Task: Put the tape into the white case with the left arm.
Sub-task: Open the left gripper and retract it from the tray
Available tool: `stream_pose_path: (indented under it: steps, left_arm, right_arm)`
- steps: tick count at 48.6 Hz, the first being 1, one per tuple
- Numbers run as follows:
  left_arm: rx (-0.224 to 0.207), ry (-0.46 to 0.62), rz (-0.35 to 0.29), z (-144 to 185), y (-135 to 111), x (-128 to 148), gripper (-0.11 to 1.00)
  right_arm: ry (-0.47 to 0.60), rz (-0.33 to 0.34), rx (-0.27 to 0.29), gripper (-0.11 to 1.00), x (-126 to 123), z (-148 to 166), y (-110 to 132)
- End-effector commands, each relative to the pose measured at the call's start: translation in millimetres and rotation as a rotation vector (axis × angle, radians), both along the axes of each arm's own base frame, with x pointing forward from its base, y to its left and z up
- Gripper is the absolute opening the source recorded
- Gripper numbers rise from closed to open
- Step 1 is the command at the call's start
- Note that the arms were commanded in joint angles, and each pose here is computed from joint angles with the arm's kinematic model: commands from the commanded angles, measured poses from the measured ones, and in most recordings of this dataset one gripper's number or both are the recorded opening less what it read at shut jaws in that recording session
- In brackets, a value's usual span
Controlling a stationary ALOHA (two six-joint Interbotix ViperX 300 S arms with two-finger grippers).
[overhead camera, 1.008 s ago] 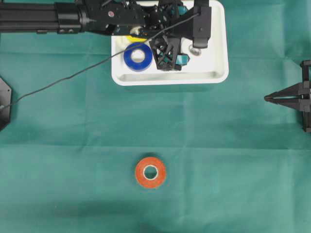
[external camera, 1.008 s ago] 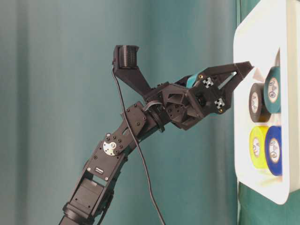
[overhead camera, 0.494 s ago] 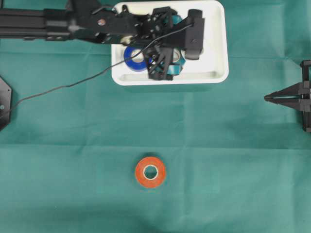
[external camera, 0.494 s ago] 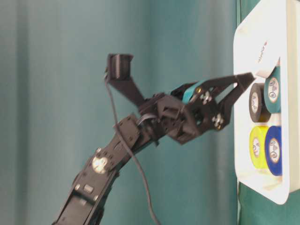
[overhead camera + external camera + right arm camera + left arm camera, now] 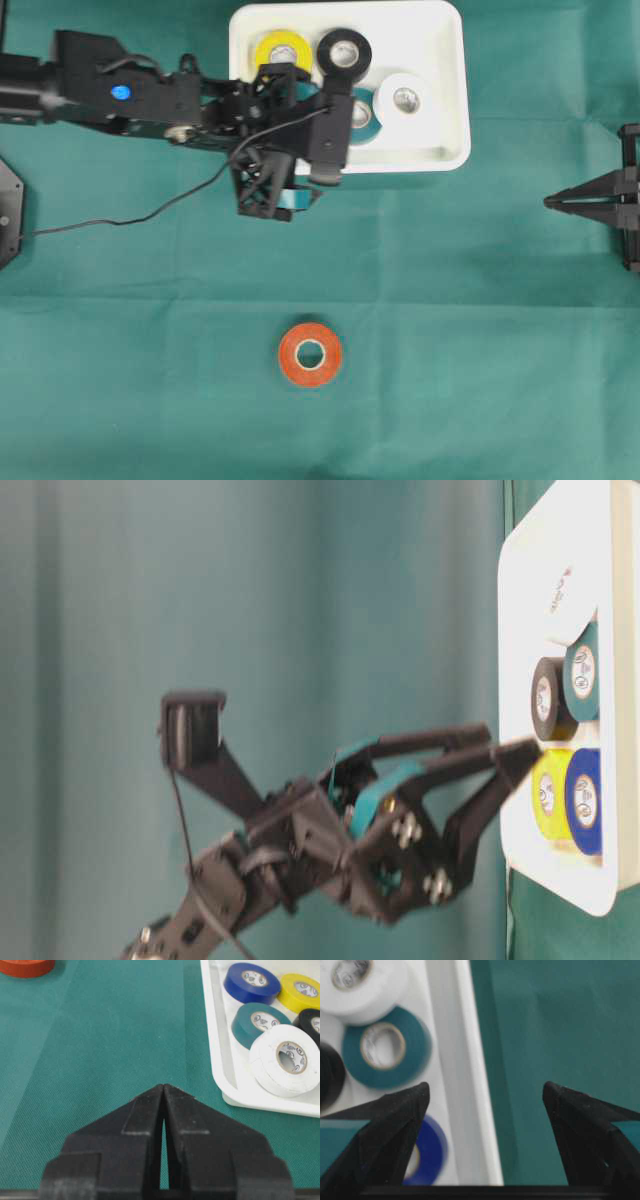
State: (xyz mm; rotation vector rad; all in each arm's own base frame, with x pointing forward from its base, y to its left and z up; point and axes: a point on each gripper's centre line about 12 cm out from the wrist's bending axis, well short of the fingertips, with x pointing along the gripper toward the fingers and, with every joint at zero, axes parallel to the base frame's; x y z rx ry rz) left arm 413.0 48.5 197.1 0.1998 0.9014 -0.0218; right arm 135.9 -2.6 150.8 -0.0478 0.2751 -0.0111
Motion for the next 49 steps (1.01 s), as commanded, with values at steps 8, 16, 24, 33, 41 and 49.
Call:
stream_pose_path:
  steps: [8, 16, 24, 33, 41, 49]
  left_arm:
    - [-0.018, -0.028, -0.005, 14, -15, -32, 0.99]
    - [-0.036, -0.015, -0.003, 11, -24, -52, 0.99]
    - [-0.05, -0.011, -0.01, 9, -33, -71, 0.99]
    - [-0.055, -0.029, -0.02, 9, -40, -90, 0.99]
    - [-0.052, -0.066, -0.029, 6, -43, -111, 0.99]
    - [-0.052, -0.086, -0.042, 4, -46, -130, 0.99]
  right_arm:
    - [-0.017, 0.0, -0.002, -0.09, 2, 5, 0]
    - [-0.015, 0.0, -0.002, -0.09, 2, 5, 0]
    - [-0.015, 0.0, -0.002, -0.09, 2, 5, 0]
    - [-0.015, 0.0, -0.002, -0.09, 2, 5, 0]
    - [-0.017, 0.0, -0.002, -0.09, 2, 5, 0]
    - [-0.017, -0.001, 0.0, -0.09, 2, 5, 0]
